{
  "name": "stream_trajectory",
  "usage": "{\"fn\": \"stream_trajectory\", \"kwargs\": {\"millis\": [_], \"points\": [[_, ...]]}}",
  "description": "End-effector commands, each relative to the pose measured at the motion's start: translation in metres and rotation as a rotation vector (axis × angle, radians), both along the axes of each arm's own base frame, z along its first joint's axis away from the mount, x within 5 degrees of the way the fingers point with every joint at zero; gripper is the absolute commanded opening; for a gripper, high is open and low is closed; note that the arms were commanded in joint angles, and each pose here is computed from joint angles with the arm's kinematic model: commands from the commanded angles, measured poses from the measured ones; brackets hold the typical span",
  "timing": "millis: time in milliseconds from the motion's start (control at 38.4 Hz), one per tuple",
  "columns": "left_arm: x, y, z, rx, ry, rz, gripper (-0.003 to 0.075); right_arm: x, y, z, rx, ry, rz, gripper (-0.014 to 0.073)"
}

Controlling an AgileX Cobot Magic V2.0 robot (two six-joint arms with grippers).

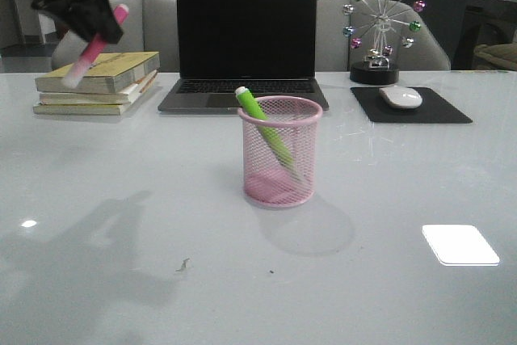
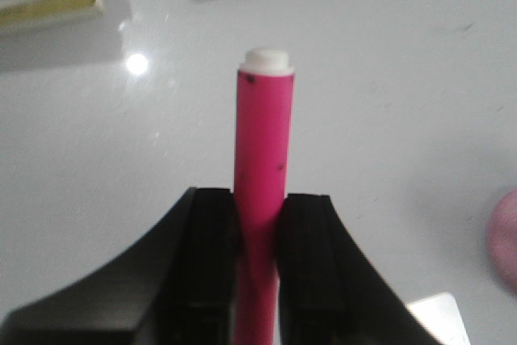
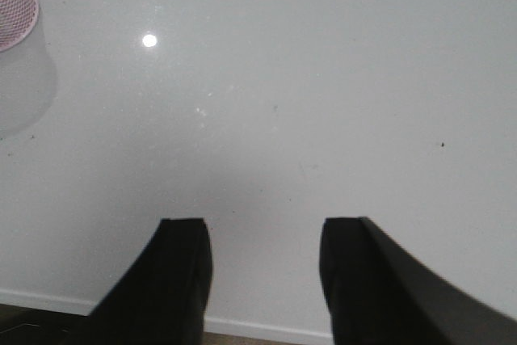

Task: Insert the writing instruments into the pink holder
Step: 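Lift the pink marker and carry it toward the pink holder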

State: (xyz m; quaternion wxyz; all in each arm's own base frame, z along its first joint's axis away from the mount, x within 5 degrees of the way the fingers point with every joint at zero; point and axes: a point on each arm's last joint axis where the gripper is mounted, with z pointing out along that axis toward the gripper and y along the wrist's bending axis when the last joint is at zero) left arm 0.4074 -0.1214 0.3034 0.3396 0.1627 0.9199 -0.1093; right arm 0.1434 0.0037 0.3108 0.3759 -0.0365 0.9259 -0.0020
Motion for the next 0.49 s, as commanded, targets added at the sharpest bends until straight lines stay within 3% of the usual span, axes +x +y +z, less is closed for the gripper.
{"fn": "stream_trajectory", "kwargs": {"millis": [0, 234, 468], "points": [[-0.012, -0.021, 0.053, -0.116, -0.234, -0.021, 0.0099, 0.003, -0.002, 0.014, -0.016, -0.099, -0.005, 0.0429], [-0.024, -0.073, 0.071, -0.235, -0.434, -0.078, 0.01, 0.002, -0.002, 0.014, -0.016, -0.088, -0.005, 0.0429], [-0.044, -0.116, 0.067, -0.359, -0.594, -0.094, 0.0101, 0.002, -0.002, 0.014, -0.016, -0.088, -0.005, 0.0429]]}}
